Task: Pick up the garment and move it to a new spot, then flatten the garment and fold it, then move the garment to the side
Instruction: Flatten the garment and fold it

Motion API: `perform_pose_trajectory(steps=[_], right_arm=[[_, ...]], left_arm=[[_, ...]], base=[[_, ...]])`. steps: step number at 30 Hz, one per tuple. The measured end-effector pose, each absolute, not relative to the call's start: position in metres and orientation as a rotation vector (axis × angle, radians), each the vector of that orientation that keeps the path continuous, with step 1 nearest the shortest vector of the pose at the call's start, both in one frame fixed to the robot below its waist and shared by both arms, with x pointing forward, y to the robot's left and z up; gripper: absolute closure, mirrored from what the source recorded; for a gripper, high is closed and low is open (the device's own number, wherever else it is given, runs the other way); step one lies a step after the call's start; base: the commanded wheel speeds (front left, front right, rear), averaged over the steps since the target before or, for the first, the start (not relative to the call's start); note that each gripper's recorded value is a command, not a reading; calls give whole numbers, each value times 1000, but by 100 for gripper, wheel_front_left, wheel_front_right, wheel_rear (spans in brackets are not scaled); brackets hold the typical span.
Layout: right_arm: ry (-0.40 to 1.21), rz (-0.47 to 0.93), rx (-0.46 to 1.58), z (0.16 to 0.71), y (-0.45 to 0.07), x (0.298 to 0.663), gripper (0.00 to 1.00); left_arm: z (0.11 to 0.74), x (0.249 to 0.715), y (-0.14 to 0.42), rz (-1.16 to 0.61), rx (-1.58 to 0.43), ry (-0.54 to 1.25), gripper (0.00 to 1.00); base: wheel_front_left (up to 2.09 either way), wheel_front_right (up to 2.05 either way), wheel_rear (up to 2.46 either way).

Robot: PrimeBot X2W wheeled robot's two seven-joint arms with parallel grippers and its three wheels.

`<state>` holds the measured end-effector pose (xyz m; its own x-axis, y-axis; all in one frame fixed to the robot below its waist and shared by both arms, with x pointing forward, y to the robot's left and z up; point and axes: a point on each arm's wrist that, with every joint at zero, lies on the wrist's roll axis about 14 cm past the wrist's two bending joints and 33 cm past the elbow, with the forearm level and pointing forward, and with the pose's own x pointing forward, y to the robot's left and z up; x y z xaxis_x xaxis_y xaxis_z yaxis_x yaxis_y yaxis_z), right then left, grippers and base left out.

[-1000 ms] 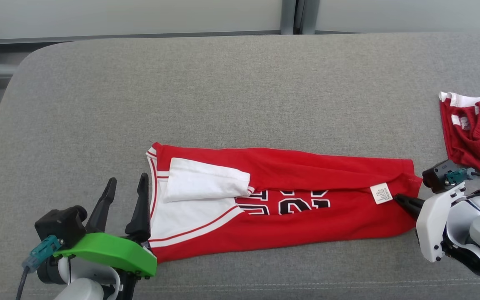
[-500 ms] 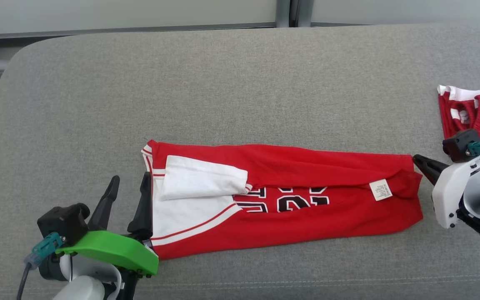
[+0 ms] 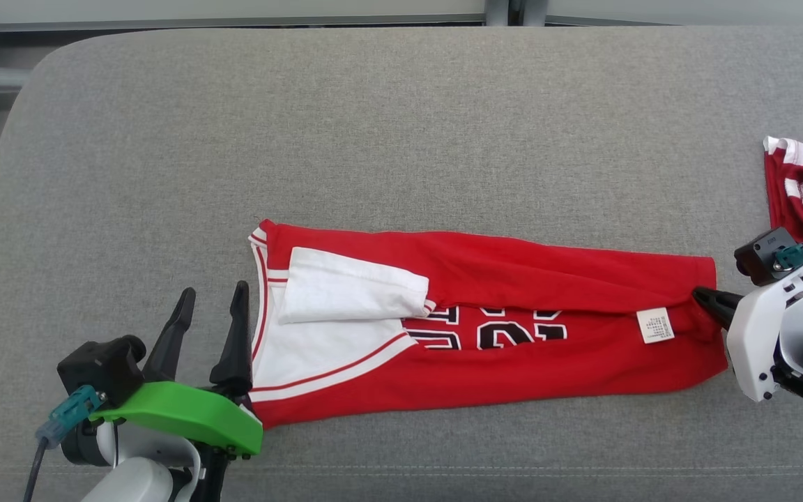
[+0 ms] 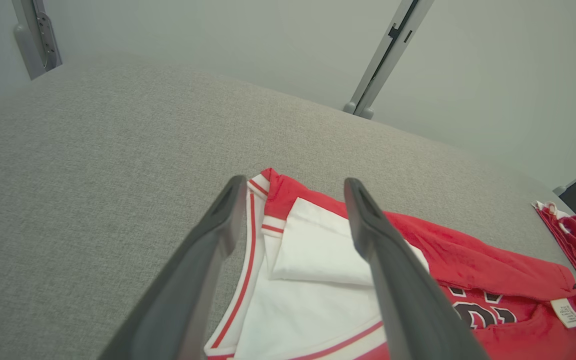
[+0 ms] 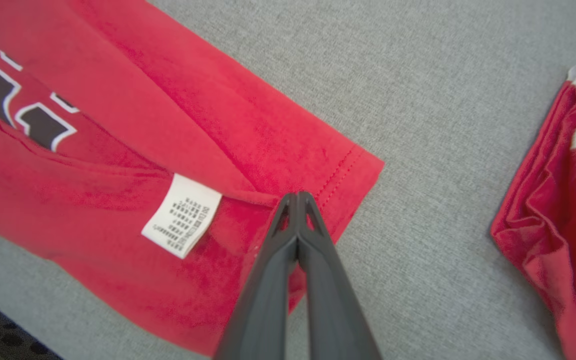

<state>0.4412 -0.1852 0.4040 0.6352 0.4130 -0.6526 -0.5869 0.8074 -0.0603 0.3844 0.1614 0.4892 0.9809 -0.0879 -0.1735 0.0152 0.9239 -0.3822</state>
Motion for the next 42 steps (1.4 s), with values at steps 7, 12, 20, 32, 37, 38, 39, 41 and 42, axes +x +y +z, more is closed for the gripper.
perform_pose_trajectory(steps=[7,12,20,32,37,38,39,41,42], right_arm=[[694,619,-247,410,-184,425,100],[690,652,-246,412,-180,413,100],[683,669,-251,404,-180,397,100],[425,510,-160,458,-213,427,52],[388,394,-94,470,-241,426,0],[385,372,-73,470,-245,425,0],[380,352,-54,472,-249,424,0],[369,300,8,473,-257,420,0],[371,289,27,471,-258,417,0]], left_arm=[[487,388,154,-73,-393,199,0],[485,389,149,-86,-393,204,0],[485,390,143,-105,-390,207,0],[491,382,131,-145,-389,201,0],[497,376,121,-173,-391,188,0],[498,375,119,-180,-389,185,0],[500,374,117,-184,-388,181,0],[503,371,114,-194,-387,171,0],[504,370,114,-196,-385,167,0]], base=[[0,0,0],[0,0,0],[0,0,0],[0,0,0],[0,0,0],[0,0,0],[0,0,0],[0,0,0],[0,0,0]])
